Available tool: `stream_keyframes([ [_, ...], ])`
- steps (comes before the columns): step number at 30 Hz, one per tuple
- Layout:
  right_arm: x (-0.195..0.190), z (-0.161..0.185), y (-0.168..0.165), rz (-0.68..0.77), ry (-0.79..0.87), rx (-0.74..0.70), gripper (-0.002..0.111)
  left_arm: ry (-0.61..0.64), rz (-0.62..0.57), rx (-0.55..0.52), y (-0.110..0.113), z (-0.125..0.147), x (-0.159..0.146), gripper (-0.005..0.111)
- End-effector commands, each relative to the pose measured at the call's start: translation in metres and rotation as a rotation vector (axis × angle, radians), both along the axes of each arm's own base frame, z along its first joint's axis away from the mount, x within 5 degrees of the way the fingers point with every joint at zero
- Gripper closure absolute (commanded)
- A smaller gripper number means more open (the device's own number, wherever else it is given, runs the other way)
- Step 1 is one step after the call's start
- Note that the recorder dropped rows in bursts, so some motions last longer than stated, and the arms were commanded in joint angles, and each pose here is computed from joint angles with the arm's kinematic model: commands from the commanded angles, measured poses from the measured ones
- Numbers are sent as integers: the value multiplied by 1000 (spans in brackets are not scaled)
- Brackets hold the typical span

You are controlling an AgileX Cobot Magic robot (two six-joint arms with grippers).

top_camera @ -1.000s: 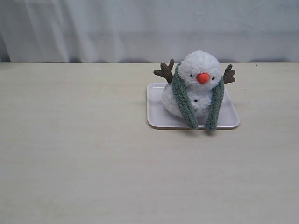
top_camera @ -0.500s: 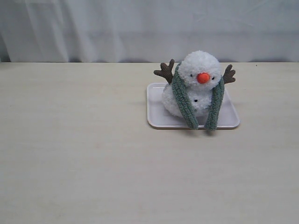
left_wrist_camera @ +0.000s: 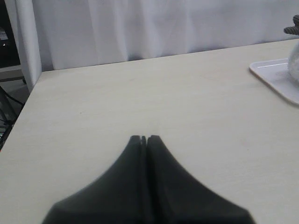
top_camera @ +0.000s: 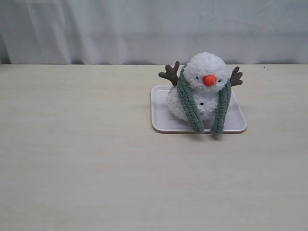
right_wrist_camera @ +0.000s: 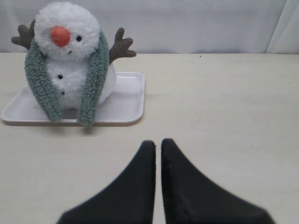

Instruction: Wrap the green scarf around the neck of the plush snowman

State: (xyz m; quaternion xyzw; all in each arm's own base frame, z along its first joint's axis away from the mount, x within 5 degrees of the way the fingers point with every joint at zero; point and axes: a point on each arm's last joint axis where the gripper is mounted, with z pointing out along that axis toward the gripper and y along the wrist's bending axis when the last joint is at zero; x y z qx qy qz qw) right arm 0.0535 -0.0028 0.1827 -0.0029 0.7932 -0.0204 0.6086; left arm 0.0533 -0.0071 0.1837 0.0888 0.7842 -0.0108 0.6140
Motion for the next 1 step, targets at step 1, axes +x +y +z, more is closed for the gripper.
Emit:
stream_keyframes([
  [1, 0, -1, 0, -1, 1, -6, 104, -12, -6, -3, 0, 0, 0, 107],
])
